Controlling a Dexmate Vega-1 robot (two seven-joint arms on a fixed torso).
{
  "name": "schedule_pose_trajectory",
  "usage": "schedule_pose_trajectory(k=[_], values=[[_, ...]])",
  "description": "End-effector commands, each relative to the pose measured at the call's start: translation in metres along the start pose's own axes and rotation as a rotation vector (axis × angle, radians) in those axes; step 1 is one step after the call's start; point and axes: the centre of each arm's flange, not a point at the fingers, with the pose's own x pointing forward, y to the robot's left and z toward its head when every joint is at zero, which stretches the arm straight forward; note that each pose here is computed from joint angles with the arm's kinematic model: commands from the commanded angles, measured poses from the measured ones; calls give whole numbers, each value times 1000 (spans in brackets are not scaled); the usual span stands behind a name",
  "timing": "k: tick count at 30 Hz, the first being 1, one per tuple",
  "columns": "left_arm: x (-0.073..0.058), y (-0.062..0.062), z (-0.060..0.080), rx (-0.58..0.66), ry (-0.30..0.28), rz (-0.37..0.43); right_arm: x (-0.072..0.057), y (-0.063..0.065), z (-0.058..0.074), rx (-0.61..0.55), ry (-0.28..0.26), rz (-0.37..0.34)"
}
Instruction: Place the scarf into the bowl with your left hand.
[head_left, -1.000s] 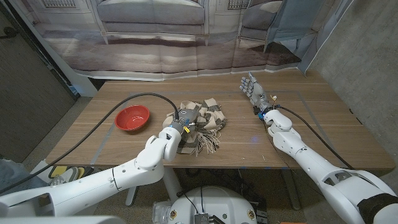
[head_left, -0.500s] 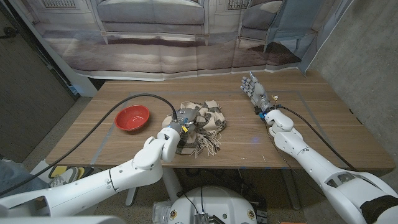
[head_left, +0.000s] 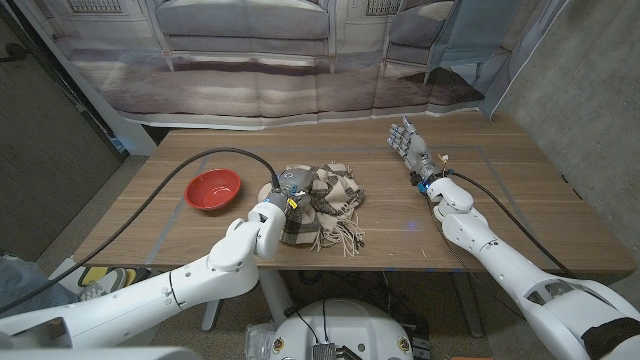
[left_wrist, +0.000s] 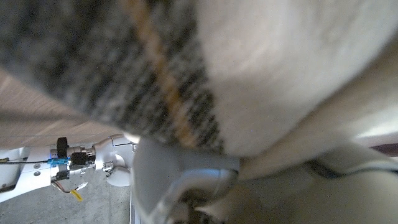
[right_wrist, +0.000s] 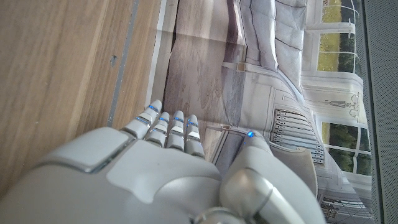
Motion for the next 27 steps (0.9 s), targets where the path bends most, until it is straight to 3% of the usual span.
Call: schedule_pose_trajectory(k=[1,11,17,27], values=[[-2,13,-5,-11,-1,38,-3,0,1,0,-10,1],[-3,22,-11,-37,-21,64,-4,3,0,1,-5,7],[-3,28,-19,-107,-66,57,-4,4,-2,3,1,9],[-12,44,-23,-86,-48,80,-6,4,-3,-2,2,8]])
